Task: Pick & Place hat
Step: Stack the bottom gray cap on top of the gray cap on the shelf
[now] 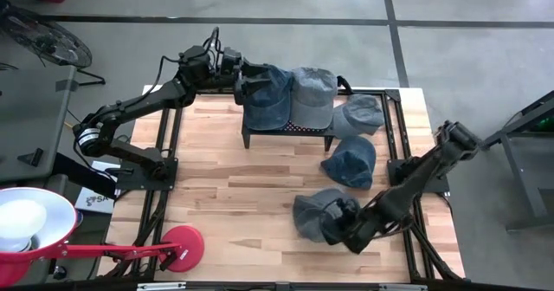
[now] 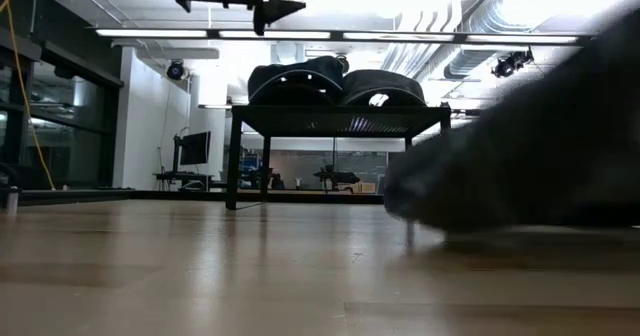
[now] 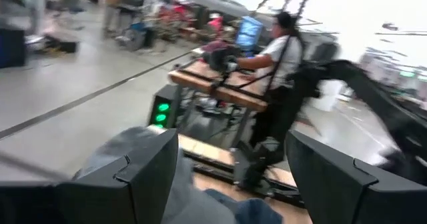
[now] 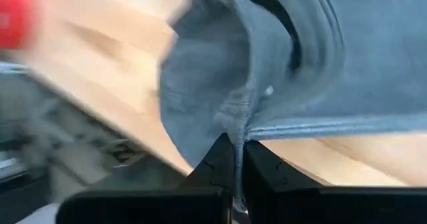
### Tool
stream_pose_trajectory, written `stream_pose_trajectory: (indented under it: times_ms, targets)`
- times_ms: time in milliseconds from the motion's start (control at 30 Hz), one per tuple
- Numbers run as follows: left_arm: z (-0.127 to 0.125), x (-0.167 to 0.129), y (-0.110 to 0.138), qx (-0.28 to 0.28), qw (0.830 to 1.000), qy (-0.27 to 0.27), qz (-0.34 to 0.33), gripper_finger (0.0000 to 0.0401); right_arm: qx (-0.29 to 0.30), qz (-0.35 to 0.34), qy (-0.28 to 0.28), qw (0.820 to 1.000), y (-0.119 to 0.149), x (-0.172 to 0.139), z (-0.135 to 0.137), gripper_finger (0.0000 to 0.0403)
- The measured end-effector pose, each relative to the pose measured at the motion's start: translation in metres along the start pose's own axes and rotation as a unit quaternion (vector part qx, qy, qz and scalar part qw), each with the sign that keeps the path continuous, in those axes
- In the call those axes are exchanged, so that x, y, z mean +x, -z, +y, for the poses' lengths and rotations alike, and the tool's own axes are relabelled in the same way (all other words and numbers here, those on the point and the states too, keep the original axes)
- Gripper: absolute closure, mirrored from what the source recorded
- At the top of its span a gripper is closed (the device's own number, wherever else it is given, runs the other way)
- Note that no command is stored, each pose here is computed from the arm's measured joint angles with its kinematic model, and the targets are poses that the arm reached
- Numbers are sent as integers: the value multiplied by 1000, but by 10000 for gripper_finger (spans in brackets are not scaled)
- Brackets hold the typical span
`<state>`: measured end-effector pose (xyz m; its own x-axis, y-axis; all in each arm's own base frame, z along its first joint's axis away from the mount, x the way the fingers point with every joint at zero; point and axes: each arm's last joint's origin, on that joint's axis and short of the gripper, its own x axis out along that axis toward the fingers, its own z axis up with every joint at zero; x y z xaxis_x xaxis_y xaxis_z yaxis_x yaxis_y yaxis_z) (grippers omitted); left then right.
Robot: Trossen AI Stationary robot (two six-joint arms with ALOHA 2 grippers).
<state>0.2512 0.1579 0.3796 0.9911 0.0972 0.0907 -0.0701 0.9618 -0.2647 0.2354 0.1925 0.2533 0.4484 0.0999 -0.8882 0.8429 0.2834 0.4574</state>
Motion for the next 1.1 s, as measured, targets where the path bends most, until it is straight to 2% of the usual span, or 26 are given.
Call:
stream_pose_trajectory:
  times_ms: [167, 333, 567, 733, 900, 1000, 1100]
  targets:
    - [-7, -1, -5, 33, 996, 83, -7, 128, -49, -55, -96, 993, -15, -46, 1, 400]
    - [-17, -2, -13, 70, 983, 168, -30, 128, -91, -109, -161, 977, -30, -85, -6, 401]
    - [-55, 3, -23, 138, 956, 228, -120, 128, -116, -176, -223, 952, -51, -128, -19, 401]
    - [-82, 14, -23, 180, 950, 215, -137, 128, -122, -213, -264, 933, -65, -149, -21, 401]
    - [-109, 25, -20, 262, 947, 158, -95, 128, -124, -228, -301, 918, -74, -163, -20, 401]
    - [-124, 28, -18, 323, 937, 115, -68, 128, -133, -227, -323, 909, -79, -169, -19, 402]
    - [-137, 30, -11, 386, 918, 82, -36, 128, -149, -217, -346, 900, -81, -175, -17, 402]
